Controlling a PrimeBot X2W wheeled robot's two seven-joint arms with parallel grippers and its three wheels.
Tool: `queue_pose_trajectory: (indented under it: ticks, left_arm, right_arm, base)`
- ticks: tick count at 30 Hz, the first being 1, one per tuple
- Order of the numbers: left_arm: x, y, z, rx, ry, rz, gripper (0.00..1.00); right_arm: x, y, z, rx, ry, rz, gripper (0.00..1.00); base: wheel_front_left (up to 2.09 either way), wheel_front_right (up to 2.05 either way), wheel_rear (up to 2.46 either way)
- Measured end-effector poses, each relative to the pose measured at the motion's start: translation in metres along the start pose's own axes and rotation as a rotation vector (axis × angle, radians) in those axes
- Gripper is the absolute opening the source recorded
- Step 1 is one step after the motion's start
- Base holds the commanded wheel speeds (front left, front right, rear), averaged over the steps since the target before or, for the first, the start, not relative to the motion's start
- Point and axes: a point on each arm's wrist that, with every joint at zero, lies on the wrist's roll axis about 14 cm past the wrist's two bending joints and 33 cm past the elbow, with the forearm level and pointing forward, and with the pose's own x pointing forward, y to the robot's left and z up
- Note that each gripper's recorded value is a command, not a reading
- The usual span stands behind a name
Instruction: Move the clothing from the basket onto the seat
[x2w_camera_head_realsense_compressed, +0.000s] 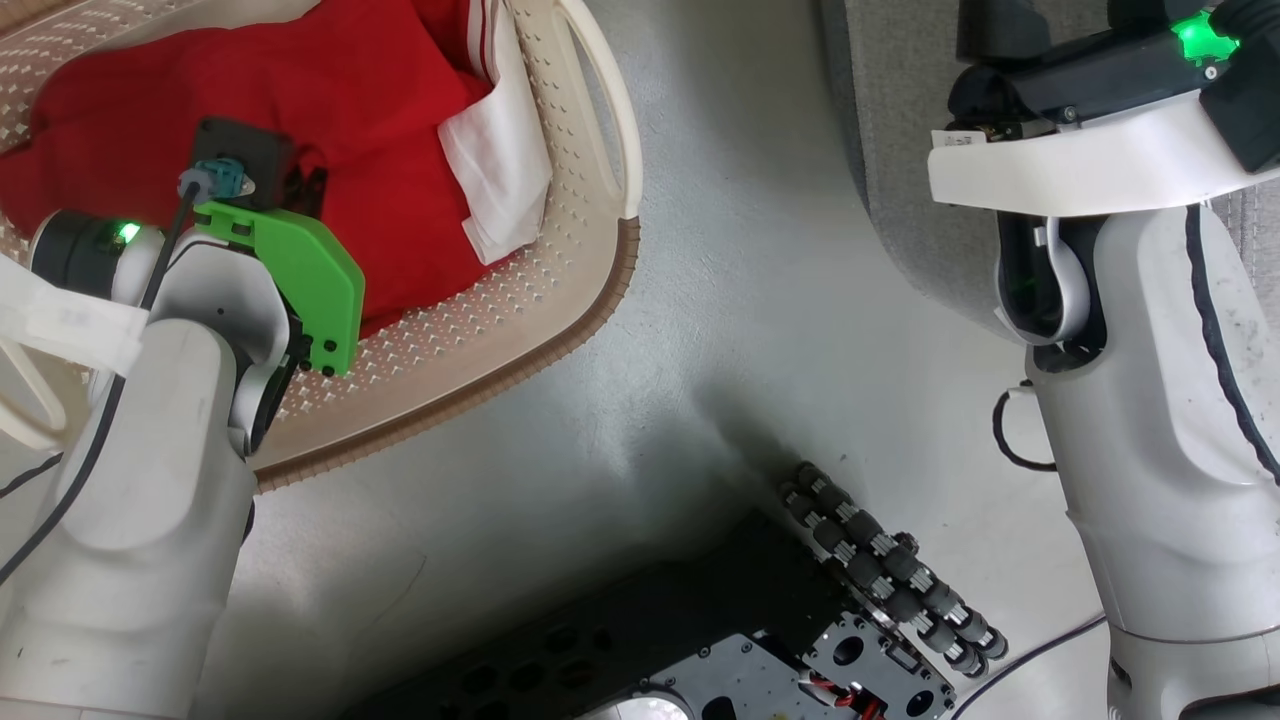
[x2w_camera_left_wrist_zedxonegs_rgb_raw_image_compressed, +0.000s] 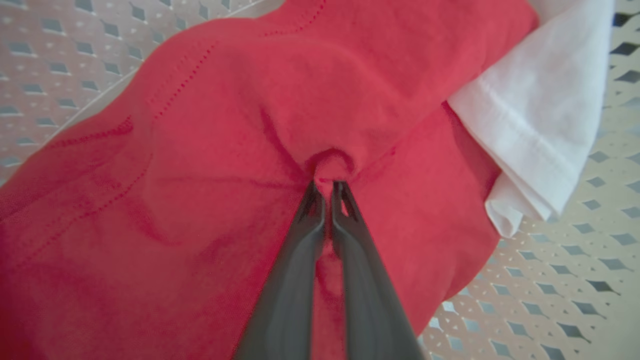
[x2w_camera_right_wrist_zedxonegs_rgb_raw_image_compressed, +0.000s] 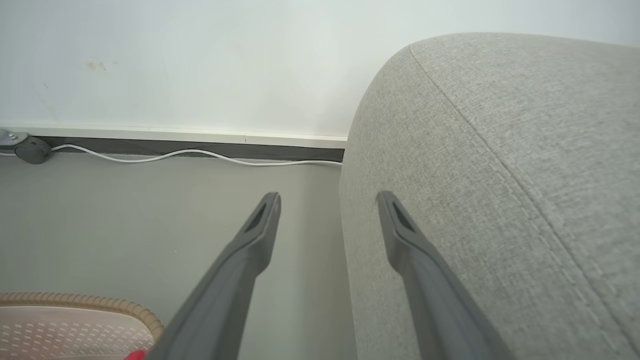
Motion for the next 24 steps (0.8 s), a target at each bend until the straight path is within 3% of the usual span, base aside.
queue_pose_trajectory:
  ticks: [6, 15, 24]
  left_arm:
    - [-0.003, -0.006, 0.014, 0.007, -0.070, -0.014, 0.00]
    - [-0.036, -0.042, 0.087, -0.038, -0.370, -0.072, 0.00]
    - [-0.111, -0.021, 0.120, -0.105, -0.637, 0.041, 0.00]
  right_arm:
    - [-0.002, -0.007, 0.003, -0.007, 0.002, -0.016, 1.00]
    - [-0.008, -0.016, 0.022, -0.029, -0.030, -0.034, 1.00]
    - [-0.003, -0.004, 0.061, -0.088, -0.127, 0.065, 1.00]
  base:
    - [0.00, 0.00, 0.00]
    - [0.00, 0.00, 0.00]
    - [0.00, 0.00, 0.00]
